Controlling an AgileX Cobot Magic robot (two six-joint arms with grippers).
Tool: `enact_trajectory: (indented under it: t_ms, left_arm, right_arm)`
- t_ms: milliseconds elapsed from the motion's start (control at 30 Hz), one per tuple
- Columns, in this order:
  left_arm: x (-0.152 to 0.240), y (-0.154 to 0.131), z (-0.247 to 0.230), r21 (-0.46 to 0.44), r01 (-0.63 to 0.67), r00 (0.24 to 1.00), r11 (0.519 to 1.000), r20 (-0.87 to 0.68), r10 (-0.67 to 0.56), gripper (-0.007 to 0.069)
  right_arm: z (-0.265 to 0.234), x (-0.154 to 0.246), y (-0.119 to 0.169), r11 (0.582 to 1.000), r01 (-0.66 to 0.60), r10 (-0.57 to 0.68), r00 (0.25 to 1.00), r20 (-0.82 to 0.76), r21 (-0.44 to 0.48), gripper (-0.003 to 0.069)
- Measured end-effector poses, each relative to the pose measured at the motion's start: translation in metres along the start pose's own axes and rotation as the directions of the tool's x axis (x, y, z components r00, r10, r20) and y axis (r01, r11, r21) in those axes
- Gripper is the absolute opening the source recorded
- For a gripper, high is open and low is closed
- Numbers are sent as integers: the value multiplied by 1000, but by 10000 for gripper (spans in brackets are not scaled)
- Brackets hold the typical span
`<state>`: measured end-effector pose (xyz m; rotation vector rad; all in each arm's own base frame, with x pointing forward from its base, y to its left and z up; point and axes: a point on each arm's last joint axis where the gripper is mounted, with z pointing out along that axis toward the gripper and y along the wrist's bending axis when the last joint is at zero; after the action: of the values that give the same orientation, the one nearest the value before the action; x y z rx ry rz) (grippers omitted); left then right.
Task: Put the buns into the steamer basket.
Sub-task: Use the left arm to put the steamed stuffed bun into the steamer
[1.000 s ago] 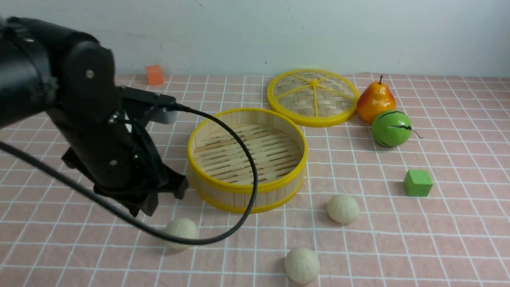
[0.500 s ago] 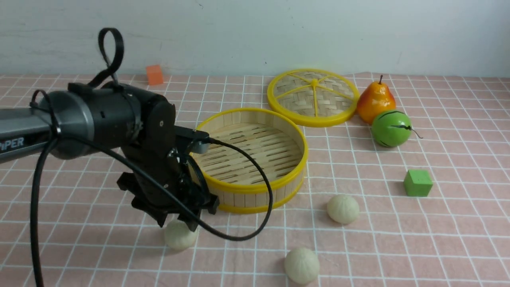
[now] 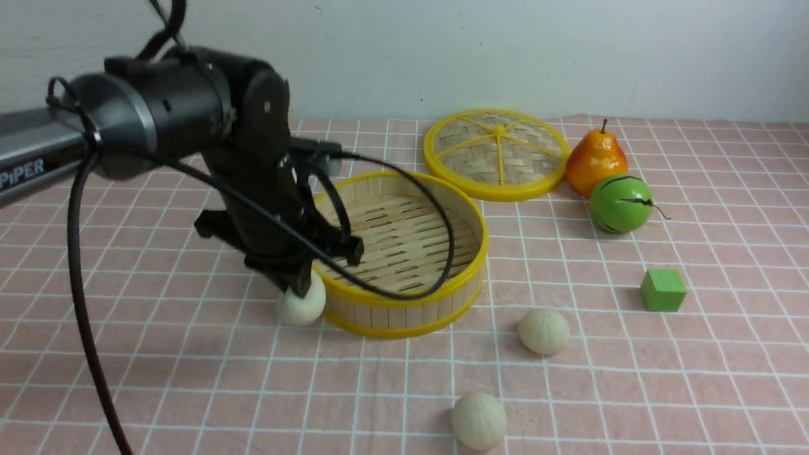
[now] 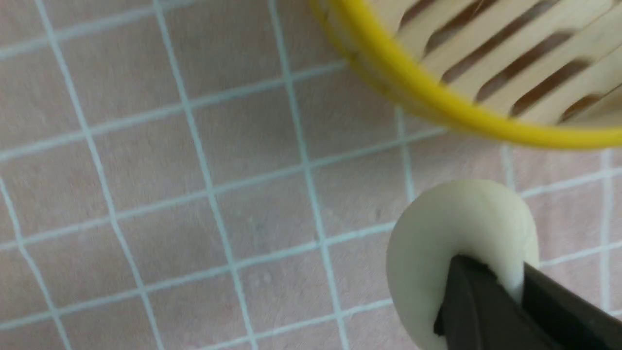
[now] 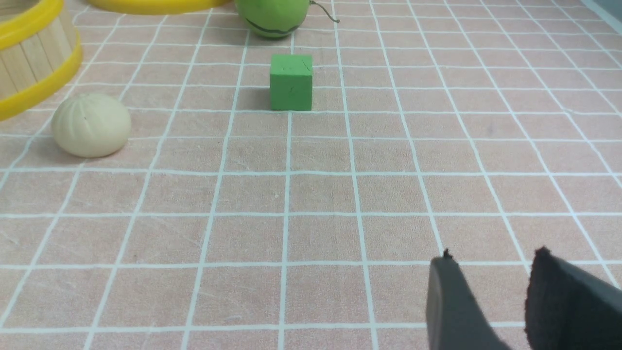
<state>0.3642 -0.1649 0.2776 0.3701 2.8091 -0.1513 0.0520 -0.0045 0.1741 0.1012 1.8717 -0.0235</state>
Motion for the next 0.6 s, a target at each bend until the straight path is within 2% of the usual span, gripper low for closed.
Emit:
enact_trajectory:
  t_ms: [100, 200, 300, 467, 500, 567, 600]
  left_arm:
    - [-25, -6, -36, 32, -9, 990, 999, 140, 4, -4]
    - [-41, -9, -50, 45, -13, 975, 999, 223, 3, -4]
    - [-56, -11, -43, 50, -14, 967, 999, 253, 1, -4]
    - [-72, -12, 21, 25, -1, 986, 1000, 165, -3, 15]
    - [-73, -11, 44, 9, 13, 992, 1000, 126, -14, 34]
    - [-73, -10, 61, -6, 21, 995, 1000, 100, -21, 60]
    - [-73, -9, 74, -15, 27, 996, 1000, 80, -26, 99]
  right_arm:
    - [0, 0, 0, 1000, 0, 0, 1000, 0, 0, 239]
    - [0, 0, 0, 1000, 0, 0, 1000, 0, 0, 239]
    - [0, 0, 0, 1000, 0, 0, 1000, 0, 0, 239]
    - [0, 0, 0, 1000, 0, 0, 1000, 0, 0, 239]
    - [0, 0, 0, 1000, 0, 0, 1000, 0, 0, 239]
    - [0, 0, 0, 1000, 0, 0, 1000, 0, 0, 239]
    - [0, 0, 0, 1000, 0, 0, 1000, 0, 0, 239]
